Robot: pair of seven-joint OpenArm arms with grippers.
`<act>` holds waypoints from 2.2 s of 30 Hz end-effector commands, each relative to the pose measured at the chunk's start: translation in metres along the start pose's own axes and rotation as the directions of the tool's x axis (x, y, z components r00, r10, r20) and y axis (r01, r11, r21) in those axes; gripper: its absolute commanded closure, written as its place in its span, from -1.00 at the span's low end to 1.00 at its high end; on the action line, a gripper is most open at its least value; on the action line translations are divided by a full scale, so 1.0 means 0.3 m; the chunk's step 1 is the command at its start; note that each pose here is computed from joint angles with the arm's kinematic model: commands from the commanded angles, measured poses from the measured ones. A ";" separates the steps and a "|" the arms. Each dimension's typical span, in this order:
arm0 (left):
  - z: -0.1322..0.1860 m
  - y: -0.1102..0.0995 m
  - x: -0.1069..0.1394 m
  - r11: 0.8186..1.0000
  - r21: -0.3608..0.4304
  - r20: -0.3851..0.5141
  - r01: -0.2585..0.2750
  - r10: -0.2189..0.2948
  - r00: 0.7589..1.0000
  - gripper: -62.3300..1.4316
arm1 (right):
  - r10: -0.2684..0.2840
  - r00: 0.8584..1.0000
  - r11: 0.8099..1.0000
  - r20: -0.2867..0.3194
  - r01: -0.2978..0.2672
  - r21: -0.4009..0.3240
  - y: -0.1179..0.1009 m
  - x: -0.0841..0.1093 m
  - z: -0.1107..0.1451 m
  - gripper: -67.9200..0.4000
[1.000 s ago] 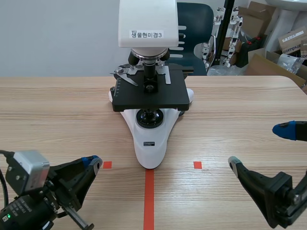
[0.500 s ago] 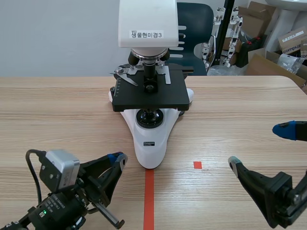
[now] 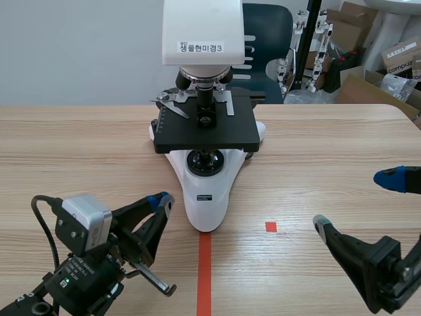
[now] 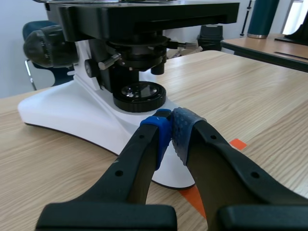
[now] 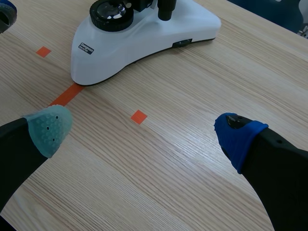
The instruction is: Point at the diaphragm
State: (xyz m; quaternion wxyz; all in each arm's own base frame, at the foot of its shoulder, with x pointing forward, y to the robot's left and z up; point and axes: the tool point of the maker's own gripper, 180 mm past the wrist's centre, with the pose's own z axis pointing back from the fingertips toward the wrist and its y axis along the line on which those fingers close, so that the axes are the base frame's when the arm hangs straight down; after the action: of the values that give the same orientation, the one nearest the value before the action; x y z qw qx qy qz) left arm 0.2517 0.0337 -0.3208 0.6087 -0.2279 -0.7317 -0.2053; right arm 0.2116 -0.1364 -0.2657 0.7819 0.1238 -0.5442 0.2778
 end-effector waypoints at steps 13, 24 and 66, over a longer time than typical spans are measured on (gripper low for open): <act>0.010 0.058 -0.040 0.995 0.104 0.068 0.011 -0.018 0.998 0.84 | 0.015 0.999 1.000 0.034 -0.015 0.008 0.003 0.040 -0.003 -1.00; -0.006 0.060 -0.030 0.989 0.140 0.096 0.038 -0.052 0.994 0.84 | 0.015 0.999 1.000 0.034 -0.015 0.008 0.003 0.040 -0.003 -1.00; -0.009 0.055 0.003 0.989 0.137 0.147 0.056 -0.076 0.986 0.84 | 0.015 0.999 1.000 0.034 -0.015 0.008 0.003 0.040 -0.003 -1.00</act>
State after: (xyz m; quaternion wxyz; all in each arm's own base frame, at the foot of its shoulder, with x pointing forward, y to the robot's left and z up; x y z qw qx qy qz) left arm 0.2608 0.0475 -0.3296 0.5736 -0.1747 -0.7837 -0.1620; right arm 0.2116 -0.1364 -0.2657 0.7819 0.1238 -0.5442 0.2778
